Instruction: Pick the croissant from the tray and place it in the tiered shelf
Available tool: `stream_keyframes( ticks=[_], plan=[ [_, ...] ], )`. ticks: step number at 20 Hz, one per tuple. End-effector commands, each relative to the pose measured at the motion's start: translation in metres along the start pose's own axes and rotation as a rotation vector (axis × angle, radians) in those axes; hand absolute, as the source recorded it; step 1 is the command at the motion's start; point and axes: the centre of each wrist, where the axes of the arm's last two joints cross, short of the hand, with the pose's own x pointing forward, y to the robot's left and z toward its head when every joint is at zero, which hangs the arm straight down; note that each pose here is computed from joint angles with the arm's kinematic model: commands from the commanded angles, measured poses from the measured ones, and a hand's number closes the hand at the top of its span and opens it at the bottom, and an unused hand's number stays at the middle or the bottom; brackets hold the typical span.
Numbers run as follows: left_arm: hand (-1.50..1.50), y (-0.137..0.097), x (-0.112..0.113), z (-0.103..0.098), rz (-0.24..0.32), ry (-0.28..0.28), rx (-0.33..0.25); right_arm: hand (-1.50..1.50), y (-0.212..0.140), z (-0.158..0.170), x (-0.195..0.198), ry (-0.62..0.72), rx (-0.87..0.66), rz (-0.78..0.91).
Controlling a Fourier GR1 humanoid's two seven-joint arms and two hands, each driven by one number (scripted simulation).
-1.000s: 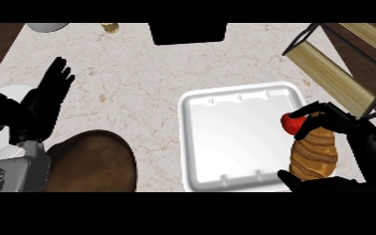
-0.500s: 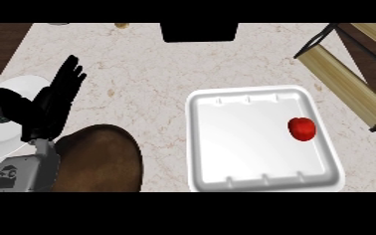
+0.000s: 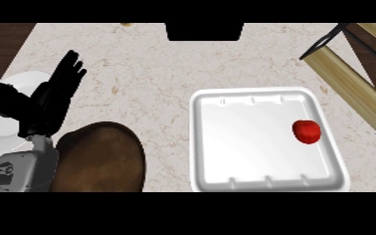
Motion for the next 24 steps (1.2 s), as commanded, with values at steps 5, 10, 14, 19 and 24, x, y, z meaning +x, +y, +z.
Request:
stream_keyframes(
  ticks=[5,10,14,19,24],
  plan=[
    [0.0,-0.019,0.015,-0.012,-0.006,-0.01,-0.001,1.5,-0.049,-0.019,-0.063,0.069,-0.09,-0.07],
    [0.0,0.0,-0.007,-0.013,-0.001,-0.011,-0.033,1.5,-0.045,-0.054,-0.092,0.104,-0.103,-0.065],
    [0.0,-0.024,0.007,-0.006,-0.003,0.0,-0.013,1.5,-0.058,-0.054,-0.124,0.102,-0.098,-0.069],
    [0.0,0.006,0.001,-0.02,0.009,-0.009,-0.013,1.5,-0.06,-0.059,-0.138,0.09,-0.084,-0.073],
    [0.0,-0.019,-0.004,-0.019,0.01,-0.007,-0.018,1.5,-0.071,-0.054,-0.163,0.093,-0.091,-0.082]
  ],
)
